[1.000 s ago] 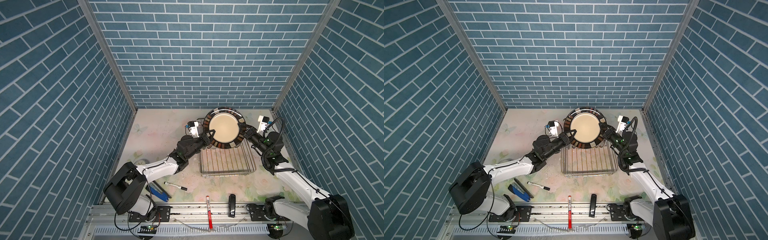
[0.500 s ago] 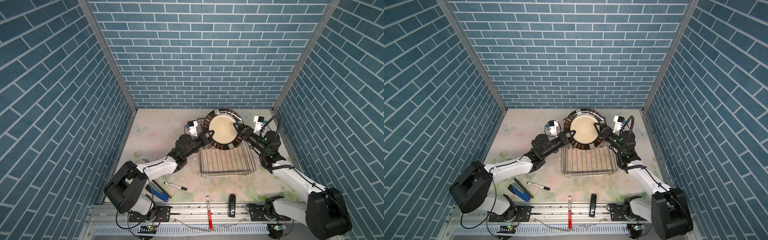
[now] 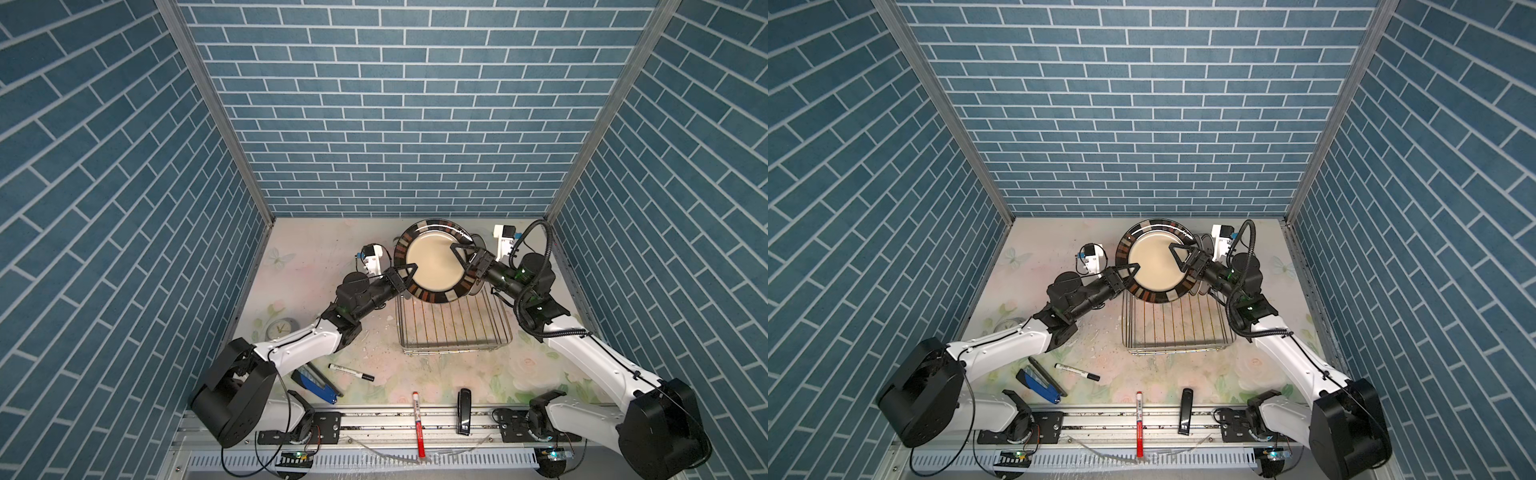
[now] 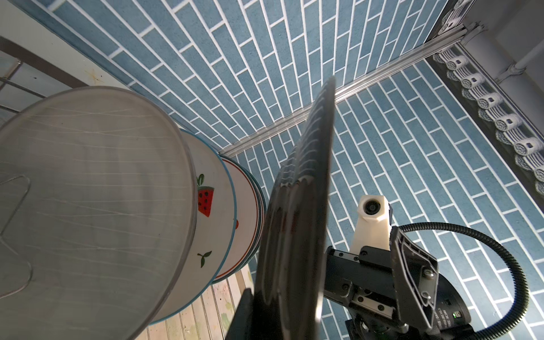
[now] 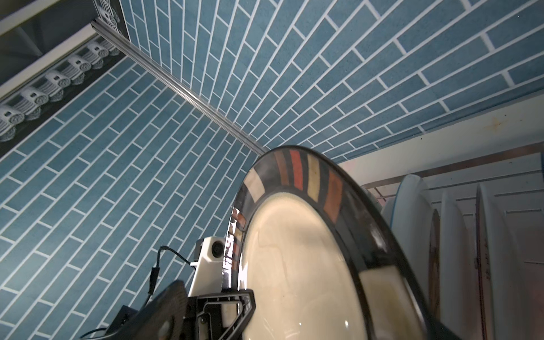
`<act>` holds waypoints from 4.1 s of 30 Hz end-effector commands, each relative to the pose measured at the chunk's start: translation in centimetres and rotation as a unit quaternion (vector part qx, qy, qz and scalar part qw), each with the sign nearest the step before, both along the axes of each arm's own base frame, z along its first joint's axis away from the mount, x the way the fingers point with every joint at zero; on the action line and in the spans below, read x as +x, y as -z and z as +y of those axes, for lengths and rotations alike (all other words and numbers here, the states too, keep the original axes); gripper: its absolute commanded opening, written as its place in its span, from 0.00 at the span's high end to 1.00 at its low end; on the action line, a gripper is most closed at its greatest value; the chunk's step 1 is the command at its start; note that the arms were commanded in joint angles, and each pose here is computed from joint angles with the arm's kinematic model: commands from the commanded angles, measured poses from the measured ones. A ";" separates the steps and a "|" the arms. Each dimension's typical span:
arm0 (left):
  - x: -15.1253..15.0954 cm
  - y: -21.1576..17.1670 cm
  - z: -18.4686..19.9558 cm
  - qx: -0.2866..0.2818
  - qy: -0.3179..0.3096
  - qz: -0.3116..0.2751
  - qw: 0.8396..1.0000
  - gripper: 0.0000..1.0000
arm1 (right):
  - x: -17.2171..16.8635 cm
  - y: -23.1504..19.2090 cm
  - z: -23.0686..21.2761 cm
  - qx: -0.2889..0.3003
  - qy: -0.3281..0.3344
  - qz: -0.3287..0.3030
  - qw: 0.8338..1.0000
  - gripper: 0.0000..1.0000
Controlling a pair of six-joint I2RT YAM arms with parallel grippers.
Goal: Unload the plates from the dish rack
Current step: 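Carry the dark-rimmed plate beyond the rack and lower it onto the table, then release the plate flat on the table and withdraw the right gripper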
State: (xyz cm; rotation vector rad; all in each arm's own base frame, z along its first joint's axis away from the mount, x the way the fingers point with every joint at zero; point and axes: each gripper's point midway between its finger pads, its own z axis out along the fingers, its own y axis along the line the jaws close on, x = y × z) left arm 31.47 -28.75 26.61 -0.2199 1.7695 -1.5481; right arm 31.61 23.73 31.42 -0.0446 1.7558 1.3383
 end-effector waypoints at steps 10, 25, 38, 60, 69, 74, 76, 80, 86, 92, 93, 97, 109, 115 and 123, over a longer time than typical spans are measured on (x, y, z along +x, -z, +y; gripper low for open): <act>-1.4 -6.8 6.2 -0.061 -0.041 -0.074 0.995 1.00 | -0.8 -2.0 0.8 -0.043 0.000 -0.054 0.998 0.01; 0.1 -6.5 14.3 -0.064 -0.138 -0.055 0.987 1.00 | -2.7 -0.7 6.5 -0.155 -0.078 -0.081 0.981 0.01; 3.3 -3.5 21.0 -0.053 -0.233 -0.002 0.971 1.00 | -5.1 2.0 13.3 -0.248 -0.154 -0.125 0.948 0.02; 7.8 5.8 25.5 0.004 -0.344 0.089 0.935 1.00 | -0.3 9.4 22.5 -0.351 -0.151 -0.140 0.913 0.01; 9.7 8.9 28.3 0.008 -0.390 0.110 0.914 1.00 | 0.5 10.9 25.4 -0.319 -0.173 -0.125 0.923 0.01; 10.9 10.3 28.6 0.019 -0.395 0.119 0.911 1.00 | 1.8 12.4 26.8 -0.338 -0.175 -0.115 0.917 0.01; 11.1 10.9 29.0 0.031 -0.405 0.128 0.905 1.00 | 2.1 13.0 27.4 -0.342 -0.181 -0.109 0.916 0.01; 12.0 12.7 29.7 0.039 -0.412 0.149 0.898 1.00 | 2.6 14.0 28.2 -0.349 -0.185 -0.107 0.913 0.01; 14.0 14.4 29.6 0.015 -0.389 0.168 0.905 1.00 | 2.5 14.7 29.0 -0.338 -0.197 -0.098 0.915 0.01; 15.5 17.1 29.8 0.022 -0.390 0.199 0.899 1.00 | 2.9 16.1 29.7 -0.349 -0.202 -0.086 0.911 0.02; 15.7 17.3 29.8 0.017 -0.389 0.196 0.900 1.00 | 3.0 16.2 29.8 -0.347 -0.203 -0.085 0.912 0.02; 16.0 18.8 30.2 0.024 -0.399 0.206 0.893 0.90 | 3.5 16.7 30.2 -0.349 -0.198 -0.085 0.912 0.02; 17.4 20.8 31.0 0.031 -0.404 0.223 0.887 0.76 | 5.4 18.7 30.6 -0.376 -0.173 -0.074 0.907 0.02; 17.8 21.8 31.6 0.051 -0.409 0.238 0.879 0.66 | 5.7 19.0 30.5 -0.382 -0.167 -0.072 0.906 0.02; 18.0 22.1 32.3 0.072 -0.422 0.246 0.870 0.51 | 5.7 19.1 30.3 -0.387 -0.165 -0.069 0.904 0.02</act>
